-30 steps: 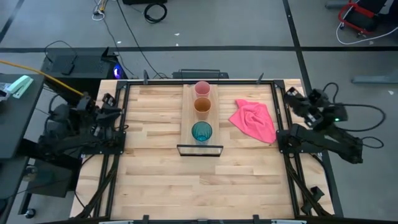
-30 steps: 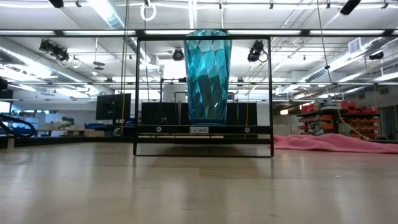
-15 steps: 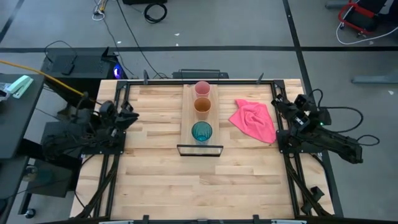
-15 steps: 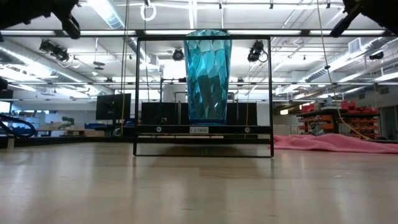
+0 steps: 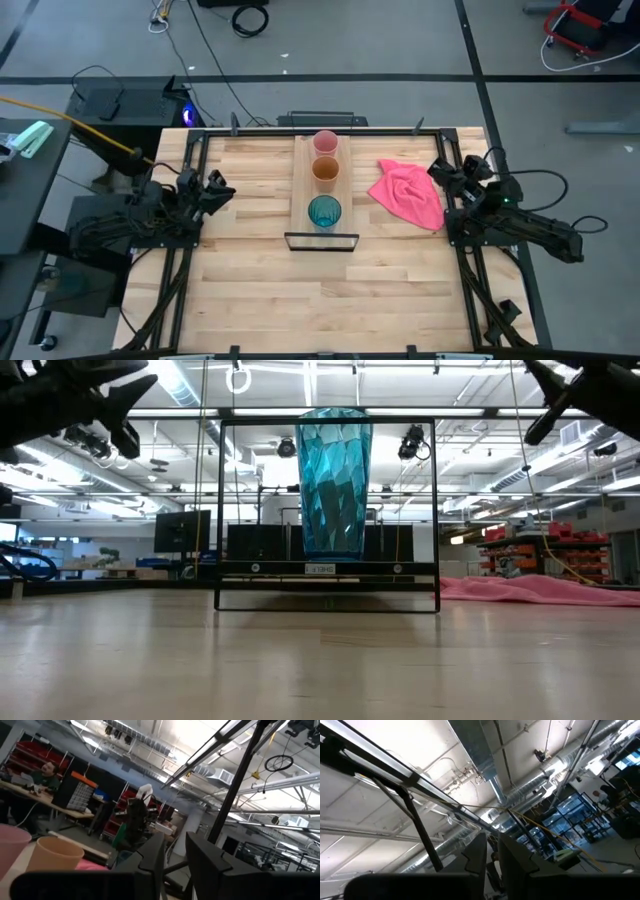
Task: Stack small to large cups/mugs on shelf
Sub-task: Return to Home Position
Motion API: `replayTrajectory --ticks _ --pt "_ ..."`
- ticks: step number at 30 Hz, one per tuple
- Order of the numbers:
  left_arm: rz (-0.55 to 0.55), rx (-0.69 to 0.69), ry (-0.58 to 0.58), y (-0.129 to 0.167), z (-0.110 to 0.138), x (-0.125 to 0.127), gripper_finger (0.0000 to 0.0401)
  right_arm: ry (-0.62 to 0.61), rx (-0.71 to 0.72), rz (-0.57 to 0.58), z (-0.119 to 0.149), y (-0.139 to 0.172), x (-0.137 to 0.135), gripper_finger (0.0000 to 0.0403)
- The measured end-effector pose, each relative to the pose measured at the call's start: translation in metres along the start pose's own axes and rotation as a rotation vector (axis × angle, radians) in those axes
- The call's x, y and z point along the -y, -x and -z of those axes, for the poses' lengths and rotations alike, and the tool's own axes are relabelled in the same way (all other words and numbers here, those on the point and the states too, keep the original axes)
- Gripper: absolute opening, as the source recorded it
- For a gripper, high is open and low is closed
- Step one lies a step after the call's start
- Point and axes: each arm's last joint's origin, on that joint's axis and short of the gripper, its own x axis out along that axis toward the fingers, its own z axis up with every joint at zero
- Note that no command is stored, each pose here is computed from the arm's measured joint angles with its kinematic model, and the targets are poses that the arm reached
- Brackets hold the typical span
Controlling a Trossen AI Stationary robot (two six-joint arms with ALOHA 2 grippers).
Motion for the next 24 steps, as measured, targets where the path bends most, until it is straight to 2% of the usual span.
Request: replayTrajectory --ticks 7,11,15,20,24 --pt "-0.006 -0.009 0.01 0.001 0.004 -0.002 0.0081 -0.016 -0.036 0.042 0.004 0.001 0.005 0.0054" --pt "-0.03 -0.047 -0.022 0.001 0.008 -0.005 0.0081 0.028 -0.072 0.06 0.007 0.001 0.007 0.0054" --pt "-0.093 -0.153 -0.077 0.002 0.018 -0.011 0.0086 0.105 -0.159 0.138 0.015 0.003 0.016 0.0054" --pt "-0.229 -0.299 -0.159 0.007 0.032 -0.022 0.0089 0.238 -0.307 0.244 0.027 0.008 0.028 0.0054" --pt "-0.333 -0.307 -0.219 0.008 0.034 -0.026 0.0085 0.333 -0.438 0.313 0.036 0.014 0.037 0.0054"
